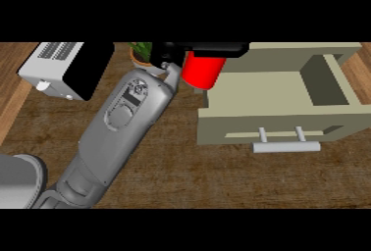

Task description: Pick up the can, place it into the drawer and close the drawer

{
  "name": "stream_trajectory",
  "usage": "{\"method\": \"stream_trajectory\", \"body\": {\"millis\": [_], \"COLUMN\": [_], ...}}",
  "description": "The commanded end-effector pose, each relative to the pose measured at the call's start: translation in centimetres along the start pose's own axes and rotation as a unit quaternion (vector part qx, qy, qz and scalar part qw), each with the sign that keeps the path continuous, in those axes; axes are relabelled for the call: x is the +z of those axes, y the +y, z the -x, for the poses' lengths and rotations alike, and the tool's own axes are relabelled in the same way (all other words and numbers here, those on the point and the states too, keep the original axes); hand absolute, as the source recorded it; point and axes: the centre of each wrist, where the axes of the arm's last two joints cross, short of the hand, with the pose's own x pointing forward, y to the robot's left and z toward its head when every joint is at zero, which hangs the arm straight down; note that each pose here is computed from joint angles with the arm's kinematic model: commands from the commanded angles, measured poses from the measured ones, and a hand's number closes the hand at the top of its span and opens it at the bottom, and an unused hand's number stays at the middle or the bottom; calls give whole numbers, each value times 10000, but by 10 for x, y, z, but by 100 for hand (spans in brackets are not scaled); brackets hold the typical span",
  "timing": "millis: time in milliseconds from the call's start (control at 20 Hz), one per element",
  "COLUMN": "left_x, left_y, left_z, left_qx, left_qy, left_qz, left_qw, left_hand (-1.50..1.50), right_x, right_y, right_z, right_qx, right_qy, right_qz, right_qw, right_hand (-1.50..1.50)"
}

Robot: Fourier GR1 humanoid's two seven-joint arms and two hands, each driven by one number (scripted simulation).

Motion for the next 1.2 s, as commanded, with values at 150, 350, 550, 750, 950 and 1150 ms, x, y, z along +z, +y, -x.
{"method": "stream_trajectory", "body": {"millis": [150, 350, 550, 750, 950, 1150], "left_x": [-21, -29, -36, -46, -49, -44], "left_y": [-22, -40, -44, -43, -49, -50], "left_z": [-12, -21, -9, -7, -7, 10], "left_qx": [-125, -271, -406, -447, -642, -629], "left_qy": [30, 52, 140, 177, 171, 352], "left_qz": [-46, 22, -93, -71, -88, -70], "left_qw": [9999, 9996, 9990, 9988, 9978, 9974], "left_hand": [150, 150, 150, 150, 150, 150], "right_x": [3, -5, -7, -9, -15, -24], "right_y": [-3, -11, 11, 7, 5, 4], "right_z": [-13, -3, -1, 1, 3, -2], "right_qx": [17, -22, -114, -29, -11, 43], "right_qy": [17, 36, 23, -68, -39, -81], "right_qz": [-2, -7, -62, -175, -33, -155], "right_qw": [10000, 10000, 9999, 9998, 10000, 9998], "right_hand": [-150, -150, -150, -150, -150, -150]}}
